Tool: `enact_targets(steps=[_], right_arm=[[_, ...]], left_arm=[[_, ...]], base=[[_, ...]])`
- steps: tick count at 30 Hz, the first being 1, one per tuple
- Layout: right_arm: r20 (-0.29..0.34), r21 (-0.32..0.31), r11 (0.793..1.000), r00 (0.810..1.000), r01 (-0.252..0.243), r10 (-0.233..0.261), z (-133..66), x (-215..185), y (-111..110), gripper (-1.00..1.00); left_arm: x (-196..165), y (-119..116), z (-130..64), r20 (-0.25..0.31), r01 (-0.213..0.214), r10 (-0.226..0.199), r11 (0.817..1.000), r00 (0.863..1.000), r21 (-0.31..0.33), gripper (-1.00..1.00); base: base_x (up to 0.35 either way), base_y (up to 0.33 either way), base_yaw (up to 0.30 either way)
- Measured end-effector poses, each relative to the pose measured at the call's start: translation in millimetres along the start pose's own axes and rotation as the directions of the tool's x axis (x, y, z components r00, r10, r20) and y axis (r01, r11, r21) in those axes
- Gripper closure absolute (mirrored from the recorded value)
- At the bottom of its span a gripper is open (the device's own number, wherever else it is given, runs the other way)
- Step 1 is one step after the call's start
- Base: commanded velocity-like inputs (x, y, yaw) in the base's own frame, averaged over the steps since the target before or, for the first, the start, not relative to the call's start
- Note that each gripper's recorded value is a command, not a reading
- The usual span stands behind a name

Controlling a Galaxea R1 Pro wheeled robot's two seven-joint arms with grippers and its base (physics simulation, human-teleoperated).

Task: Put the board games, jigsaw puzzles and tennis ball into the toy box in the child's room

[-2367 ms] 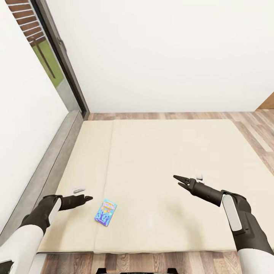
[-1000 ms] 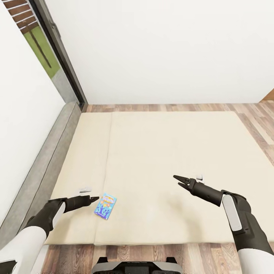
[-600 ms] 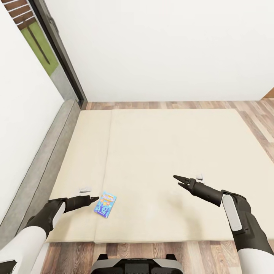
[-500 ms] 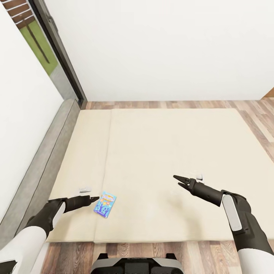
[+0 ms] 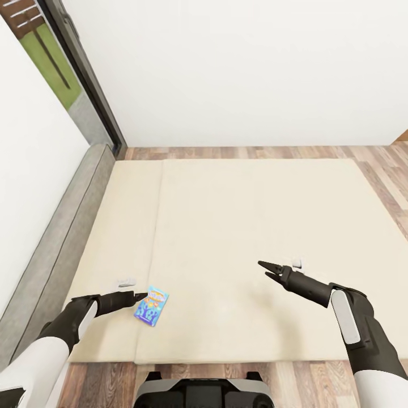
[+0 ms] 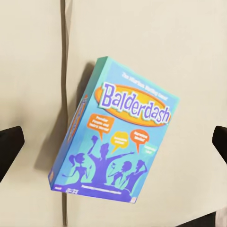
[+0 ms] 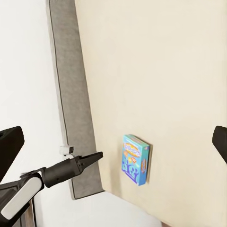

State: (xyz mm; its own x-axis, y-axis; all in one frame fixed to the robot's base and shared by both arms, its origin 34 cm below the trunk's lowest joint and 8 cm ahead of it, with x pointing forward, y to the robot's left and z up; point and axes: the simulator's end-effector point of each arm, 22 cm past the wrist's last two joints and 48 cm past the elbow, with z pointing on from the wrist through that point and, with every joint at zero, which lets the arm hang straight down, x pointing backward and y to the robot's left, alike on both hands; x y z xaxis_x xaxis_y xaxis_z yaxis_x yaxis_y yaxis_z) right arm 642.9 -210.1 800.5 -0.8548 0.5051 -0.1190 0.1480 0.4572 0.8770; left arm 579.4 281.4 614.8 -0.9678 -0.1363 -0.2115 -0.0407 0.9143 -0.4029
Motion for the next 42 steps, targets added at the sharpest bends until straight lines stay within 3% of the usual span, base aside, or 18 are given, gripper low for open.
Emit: enact_targets(steps=[35, 42], right_arm=[[-0.024, 0.027, 0.999, 0.999, -0.04, 0.04, 7.4, 13, -28, -1.0], [-0.026, 0.031, 0.999, 0.999, -0.043, 0.043, 8.4, 15, -32, -1.0]], left_arm=[[23, 10, 17.2, -0.042, 0.018, -0.018, 1.0, 0.999, -0.004, -1.0], [27, 2, 24.9, -0.048, 0.021, -0.021, 1.0, 0.999, 0.006, -1.0]], base=[[0.001, -0.001, 0.0], [0.0, 0.0, 0.0]])
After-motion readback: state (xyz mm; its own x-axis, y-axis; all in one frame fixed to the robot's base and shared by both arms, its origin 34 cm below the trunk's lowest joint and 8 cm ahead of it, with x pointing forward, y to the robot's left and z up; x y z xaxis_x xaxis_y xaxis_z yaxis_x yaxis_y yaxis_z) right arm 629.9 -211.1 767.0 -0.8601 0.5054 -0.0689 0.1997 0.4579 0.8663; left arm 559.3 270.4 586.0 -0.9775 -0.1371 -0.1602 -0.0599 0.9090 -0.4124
